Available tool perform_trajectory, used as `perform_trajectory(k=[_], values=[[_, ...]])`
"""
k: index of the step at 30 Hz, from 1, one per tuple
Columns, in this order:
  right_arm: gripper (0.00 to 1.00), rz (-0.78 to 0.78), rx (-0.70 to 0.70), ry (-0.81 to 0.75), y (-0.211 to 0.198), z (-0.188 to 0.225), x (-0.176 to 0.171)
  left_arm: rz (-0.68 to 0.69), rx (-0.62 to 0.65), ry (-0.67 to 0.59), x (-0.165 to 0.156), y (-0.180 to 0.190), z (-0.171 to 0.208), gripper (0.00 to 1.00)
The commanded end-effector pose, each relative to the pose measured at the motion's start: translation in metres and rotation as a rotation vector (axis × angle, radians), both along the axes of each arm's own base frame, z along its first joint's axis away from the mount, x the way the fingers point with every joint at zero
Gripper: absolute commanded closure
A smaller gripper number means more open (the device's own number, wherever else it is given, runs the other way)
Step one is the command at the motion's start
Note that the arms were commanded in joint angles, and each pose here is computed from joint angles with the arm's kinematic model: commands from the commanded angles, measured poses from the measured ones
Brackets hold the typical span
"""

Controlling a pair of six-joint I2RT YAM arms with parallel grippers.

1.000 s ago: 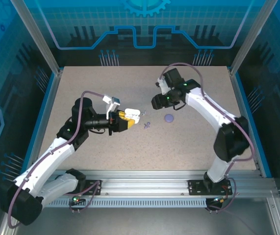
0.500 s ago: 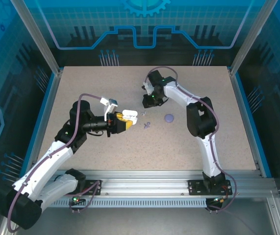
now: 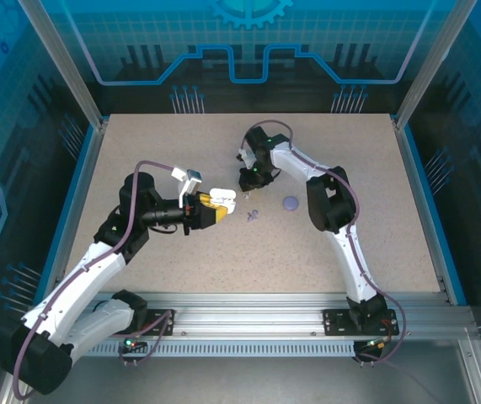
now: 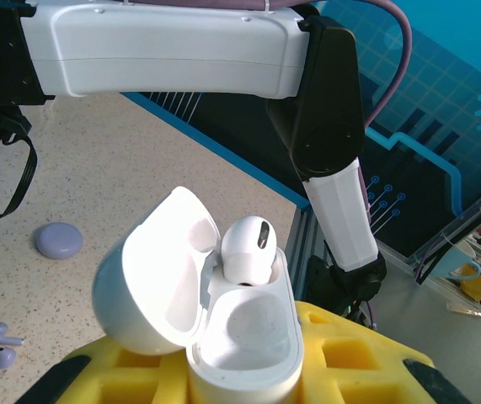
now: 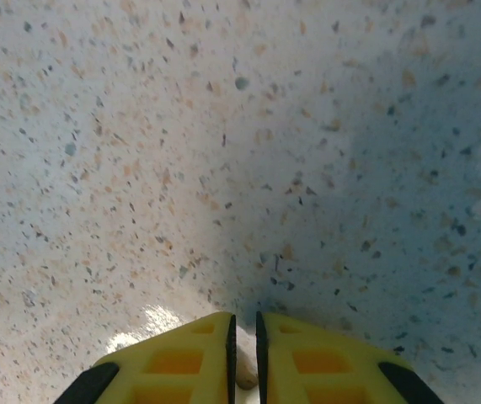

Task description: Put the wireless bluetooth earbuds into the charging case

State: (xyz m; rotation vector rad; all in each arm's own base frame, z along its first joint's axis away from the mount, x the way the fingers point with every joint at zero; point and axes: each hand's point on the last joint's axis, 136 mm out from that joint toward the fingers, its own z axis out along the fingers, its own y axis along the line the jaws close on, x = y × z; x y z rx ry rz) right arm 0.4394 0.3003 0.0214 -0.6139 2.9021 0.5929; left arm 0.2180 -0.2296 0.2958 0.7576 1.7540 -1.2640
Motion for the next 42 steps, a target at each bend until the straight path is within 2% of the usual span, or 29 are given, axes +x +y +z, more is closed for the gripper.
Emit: perform_trajectory(k=[1,16,26,33,37,42], values=[[0.83,0.015,-0.036,0.034,-0.003,-0.008,-0.01,0.013,-0.01,0.01,0.0,0.002,0.0,0.88],[0.82,-0.036,-0.142,0.033,-0.033,-0.007,-0.035,0.013,-0.024,0.002,0.0,0.002,0.002,0.88],[0.82,0.023,-0.121,0.029,-0.019,0.002,-0.055,0.01,-0.03,0.001,-0.002,0.002,0.003,0.88],[0.79,0.008,-0.138,-0.006,-0.02,0.012,-0.051,0.015,-0.032,-0.001,-0.003,0.003,0.004,0.88],[0.76,0.006,-0.104,-0.03,-0.016,0.028,-0.05,0.016,-0.032,-0.005,-0.002,0.003,0.005,0.88],[0.63,-0.018,-0.072,-0.068,-0.013,0.042,-0.042,0.016,-0.033,-0.005,-0.001,0.003,0.005,0.88]])
